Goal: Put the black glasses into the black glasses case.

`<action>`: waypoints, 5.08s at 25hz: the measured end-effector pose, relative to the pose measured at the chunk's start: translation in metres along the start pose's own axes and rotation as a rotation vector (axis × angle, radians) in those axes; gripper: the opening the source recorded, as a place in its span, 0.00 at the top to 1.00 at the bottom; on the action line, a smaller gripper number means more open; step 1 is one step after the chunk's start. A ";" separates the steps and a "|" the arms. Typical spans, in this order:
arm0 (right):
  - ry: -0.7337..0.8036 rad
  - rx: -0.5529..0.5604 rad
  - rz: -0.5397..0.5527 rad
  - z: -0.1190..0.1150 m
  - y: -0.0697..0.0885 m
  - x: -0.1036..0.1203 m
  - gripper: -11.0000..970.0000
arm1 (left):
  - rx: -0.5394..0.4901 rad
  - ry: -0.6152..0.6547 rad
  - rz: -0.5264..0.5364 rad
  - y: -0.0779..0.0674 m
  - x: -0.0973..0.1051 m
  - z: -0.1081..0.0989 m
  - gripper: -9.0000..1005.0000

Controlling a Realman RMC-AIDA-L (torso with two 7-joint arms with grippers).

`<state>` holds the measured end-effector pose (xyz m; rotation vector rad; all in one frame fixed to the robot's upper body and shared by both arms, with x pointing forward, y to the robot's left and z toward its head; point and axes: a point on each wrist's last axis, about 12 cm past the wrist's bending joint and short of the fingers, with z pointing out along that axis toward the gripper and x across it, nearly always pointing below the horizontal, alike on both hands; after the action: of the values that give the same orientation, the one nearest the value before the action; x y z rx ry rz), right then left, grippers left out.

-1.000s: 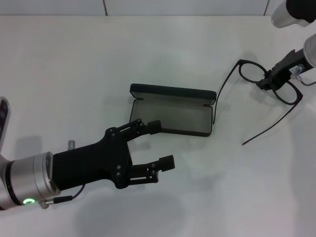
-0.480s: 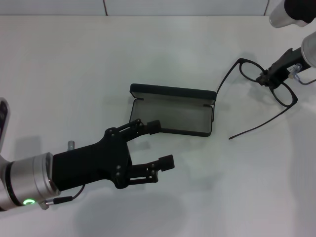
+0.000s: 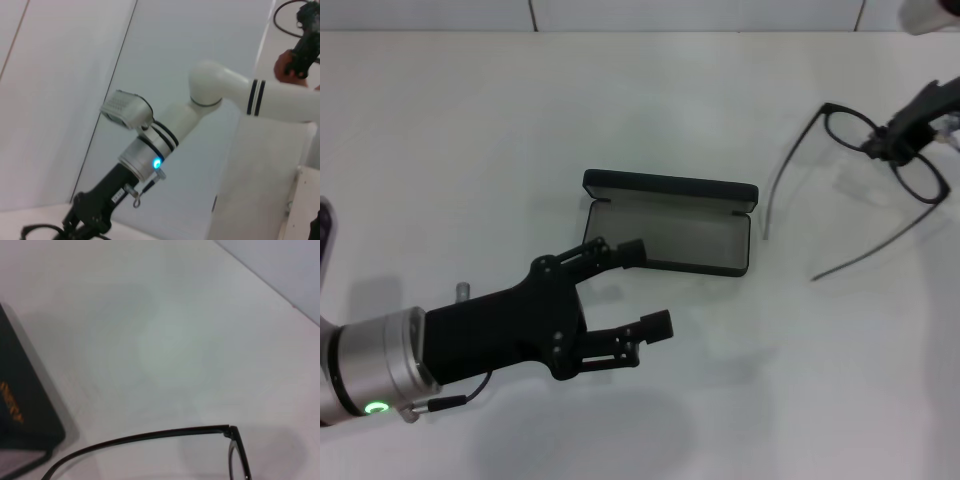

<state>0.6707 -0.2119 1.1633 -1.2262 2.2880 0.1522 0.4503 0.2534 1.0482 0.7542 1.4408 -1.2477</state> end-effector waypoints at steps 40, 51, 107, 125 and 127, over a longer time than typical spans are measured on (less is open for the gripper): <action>-0.396 -0.639 0.133 -0.038 0.044 0.041 0.87 | 0.001 -0.147 0.123 0.039 -0.044 0.057 0.82; -0.420 -0.699 0.106 -0.035 0.056 0.026 0.87 | 0.002 -0.145 0.115 0.038 -0.040 0.061 0.99; -0.528 -0.798 0.110 -0.032 0.068 0.007 0.86 | -0.015 -0.250 0.181 0.031 -0.039 0.065 0.98; -0.917 -0.703 0.428 -0.043 0.036 0.025 0.85 | -0.076 -0.342 0.134 0.008 -0.025 0.015 0.98; -0.972 -0.699 0.469 -0.041 0.037 0.023 0.85 | -0.091 -0.301 0.122 0.008 -0.019 0.014 0.98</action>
<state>0.6140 -0.2215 1.1808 -0.5966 1.5867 1.4564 0.4674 0.2452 1.0652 0.5573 1.1804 -1.1399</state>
